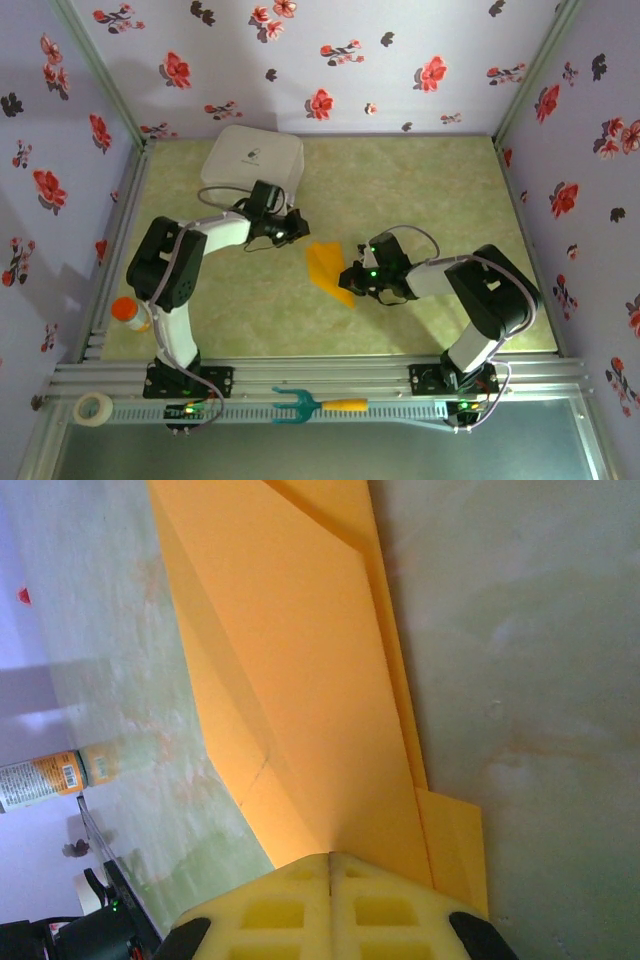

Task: Fold a paper plane with a square sheet of paper (pick it up from the middle)
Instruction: Fourth fold the wing at the center of the table.

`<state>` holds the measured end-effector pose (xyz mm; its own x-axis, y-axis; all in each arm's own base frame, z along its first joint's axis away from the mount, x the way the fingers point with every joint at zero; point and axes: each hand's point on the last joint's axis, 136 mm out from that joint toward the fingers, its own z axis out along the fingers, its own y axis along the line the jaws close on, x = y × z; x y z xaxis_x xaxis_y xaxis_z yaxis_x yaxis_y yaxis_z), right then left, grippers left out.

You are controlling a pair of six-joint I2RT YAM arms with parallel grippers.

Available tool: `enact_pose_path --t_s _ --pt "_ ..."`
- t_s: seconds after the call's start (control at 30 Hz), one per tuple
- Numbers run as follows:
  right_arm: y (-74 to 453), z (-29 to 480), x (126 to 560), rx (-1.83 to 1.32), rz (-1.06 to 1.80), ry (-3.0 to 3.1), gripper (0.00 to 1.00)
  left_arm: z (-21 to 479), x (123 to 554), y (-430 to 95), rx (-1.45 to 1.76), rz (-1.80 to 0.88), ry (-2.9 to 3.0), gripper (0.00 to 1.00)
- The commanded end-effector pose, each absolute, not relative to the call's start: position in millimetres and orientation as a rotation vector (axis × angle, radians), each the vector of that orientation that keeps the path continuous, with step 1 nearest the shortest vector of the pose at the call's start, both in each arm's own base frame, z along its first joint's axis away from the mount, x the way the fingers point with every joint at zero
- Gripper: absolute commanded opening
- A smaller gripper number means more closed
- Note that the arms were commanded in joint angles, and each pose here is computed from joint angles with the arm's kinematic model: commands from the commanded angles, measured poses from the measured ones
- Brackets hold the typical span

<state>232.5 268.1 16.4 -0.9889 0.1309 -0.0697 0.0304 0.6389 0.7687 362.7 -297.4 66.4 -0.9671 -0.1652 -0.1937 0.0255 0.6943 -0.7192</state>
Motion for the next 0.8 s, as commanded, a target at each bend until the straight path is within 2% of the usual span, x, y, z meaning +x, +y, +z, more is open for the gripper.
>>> enact_pose_path --t_s 0.0,0.33,0.53,0.63,0.77 --pt "241 -25 202 0.264 1.111 2.934 0.0 65 346 -307 -0.064 -1.148 2.679 0.06" --pt "246 -20 206 0.258 1.141 2.915 0.02 39 315 -343 0.002 -1.217 2.744 0.06" --pt "253 -5 214 0.249 1.194 2.866 0.05 7 300 -332 -0.063 -1.163 2.803 0.06" --pt "261 14 222 0.233 1.251 2.816 0.11 -3 296 -329 -0.079 -1.152 2.824 0.06" --pt "257 38 223 0.228 1.238 2.771 0.23 -7 295 -325 -0.119 -1.156 2.827 0.05"
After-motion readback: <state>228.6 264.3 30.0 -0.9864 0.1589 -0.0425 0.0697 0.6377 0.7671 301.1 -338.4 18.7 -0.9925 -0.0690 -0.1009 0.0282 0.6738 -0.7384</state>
